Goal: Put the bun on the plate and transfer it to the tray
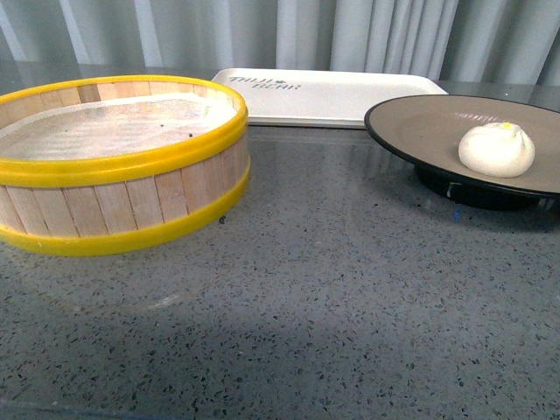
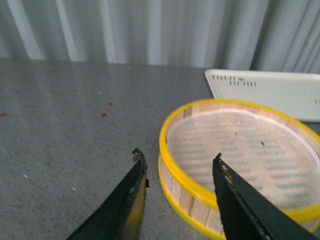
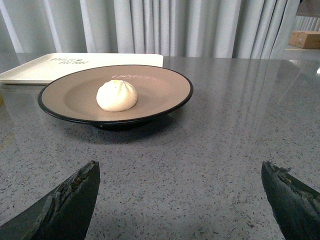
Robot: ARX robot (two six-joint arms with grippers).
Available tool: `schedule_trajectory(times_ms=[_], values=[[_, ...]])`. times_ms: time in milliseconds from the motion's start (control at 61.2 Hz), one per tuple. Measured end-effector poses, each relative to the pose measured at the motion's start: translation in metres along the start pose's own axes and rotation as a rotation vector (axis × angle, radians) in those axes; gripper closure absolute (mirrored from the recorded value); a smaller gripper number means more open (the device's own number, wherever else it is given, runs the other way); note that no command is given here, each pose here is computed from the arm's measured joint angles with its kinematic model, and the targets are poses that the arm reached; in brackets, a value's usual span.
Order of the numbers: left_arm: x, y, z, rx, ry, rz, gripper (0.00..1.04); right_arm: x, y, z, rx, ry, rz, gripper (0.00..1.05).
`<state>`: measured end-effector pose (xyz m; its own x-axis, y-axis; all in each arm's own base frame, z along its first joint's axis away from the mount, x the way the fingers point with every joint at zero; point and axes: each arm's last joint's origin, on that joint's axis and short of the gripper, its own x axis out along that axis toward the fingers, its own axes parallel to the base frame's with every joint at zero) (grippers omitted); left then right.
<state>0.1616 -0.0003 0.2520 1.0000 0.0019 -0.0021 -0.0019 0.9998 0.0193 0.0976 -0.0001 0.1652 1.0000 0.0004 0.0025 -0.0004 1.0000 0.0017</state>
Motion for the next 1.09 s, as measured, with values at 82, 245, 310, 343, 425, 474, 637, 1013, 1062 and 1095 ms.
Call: schedule_trajectory(times_ms=[82, 245, 310, 343, 425, 474, 637, 1013, 1062, 1095], values=[[-0.005, 0.0, -0.015, -0.005, 0.015, -0.006, 0.82, 0.0, 0.0, 0.0, 0.0, 0.0, -0.003, 0.08], [-0.018, -0.001, -0.035, -0.017, 0.004, -0.003, 1.01, 0.0, 0.0, 0.0, 0.0, 0.0, -0.001, 0.08], [-0.021, -0.001, -0.041, -0.018, 0.006, -0.004, 1.01, 0.0, 0.0, 0.0, 0.0, 0.0, -0.001, 0.08], [-0.022, -0.001, -0.043, -0.018, 0.008, -0.004, 1.01, 0.0, 0.0, 0.0, 0.0, 0.0, -0.001, 0.08], [-0.026, -0.001, -0.049, -0.018, 0.006, -0.004, 1.01, 0.0, 0.0, 0.0, 0.0, 0.0, -0.002, 0.08], [-0.028, -0.001, -0.052, -0.018, 0.003, -0.004, 1.01, 0.0, 0.0, 0.0, 0.0, 0.0, -0.001, 0.08], [-0.034, -0.001, -0.059, -0.018, -0.003, -0.003, 1.01, 0.0, 0.0, 0.0, 0.0, 0.0, -0.002, 0.08], [-0.045, -0.001, -0.074, -0.019, 0.0, -0.003, 1.01, 0.0, 0.0, 0.0, 0.0, 0.0, -0.001, 0.08], [-0.046, -0.001, -0.075, -0.019, -0.001, -0.003, 1.01, 0.0, 0.0, 0.0, 0.0, 0.0, -0.001, 0.08], [-0.047, -0.001, -0.076, -0.019, -0.001, -0.003, 1.01, 0.0, 0.0, 0.0, 0.0, 0.0, -0.001, 0.08]])
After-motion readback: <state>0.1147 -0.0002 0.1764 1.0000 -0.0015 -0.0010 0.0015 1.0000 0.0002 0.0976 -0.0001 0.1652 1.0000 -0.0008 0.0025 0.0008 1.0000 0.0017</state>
